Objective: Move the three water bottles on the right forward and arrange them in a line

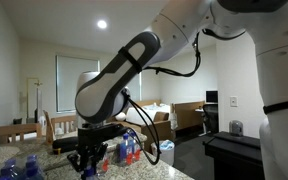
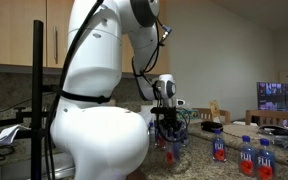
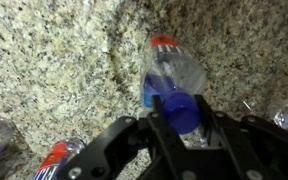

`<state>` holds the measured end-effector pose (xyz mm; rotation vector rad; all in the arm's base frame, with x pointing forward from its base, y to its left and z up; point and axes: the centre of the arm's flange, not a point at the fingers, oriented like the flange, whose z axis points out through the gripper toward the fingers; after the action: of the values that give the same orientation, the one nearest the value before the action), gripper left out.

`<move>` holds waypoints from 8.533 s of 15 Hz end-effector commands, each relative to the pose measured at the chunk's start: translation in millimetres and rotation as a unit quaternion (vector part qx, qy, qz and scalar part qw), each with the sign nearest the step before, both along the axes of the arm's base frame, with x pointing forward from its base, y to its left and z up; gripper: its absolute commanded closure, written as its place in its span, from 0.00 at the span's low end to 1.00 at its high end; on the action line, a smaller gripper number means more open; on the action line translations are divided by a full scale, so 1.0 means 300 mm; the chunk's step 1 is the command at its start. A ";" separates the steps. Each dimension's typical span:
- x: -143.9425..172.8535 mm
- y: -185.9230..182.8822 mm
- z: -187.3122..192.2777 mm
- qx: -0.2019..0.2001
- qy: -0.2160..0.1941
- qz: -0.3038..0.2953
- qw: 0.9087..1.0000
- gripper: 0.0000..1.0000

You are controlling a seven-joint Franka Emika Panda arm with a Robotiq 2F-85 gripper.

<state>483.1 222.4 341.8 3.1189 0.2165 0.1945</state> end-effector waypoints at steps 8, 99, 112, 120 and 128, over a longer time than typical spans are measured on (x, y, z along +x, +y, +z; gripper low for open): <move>-0.061 -0.047 -0.103 0.004 0.020 0.008 1.000 0.01; 0.314 -0.614 0.135 0.000 0.082 -0.061 0.995 0.87; 0.094 -0.271 0.001 0.006 0.085 -0.202 0.976 0.87; 0.029 -0.250 0.013 -0.015 0.101 -0.131 0.986 0.87; 0.030 -0.248 0.020 -0.023 0.097 -0.070 0.992 0.87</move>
<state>500.1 152.1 348.4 3.1039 -0.1140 -0.1230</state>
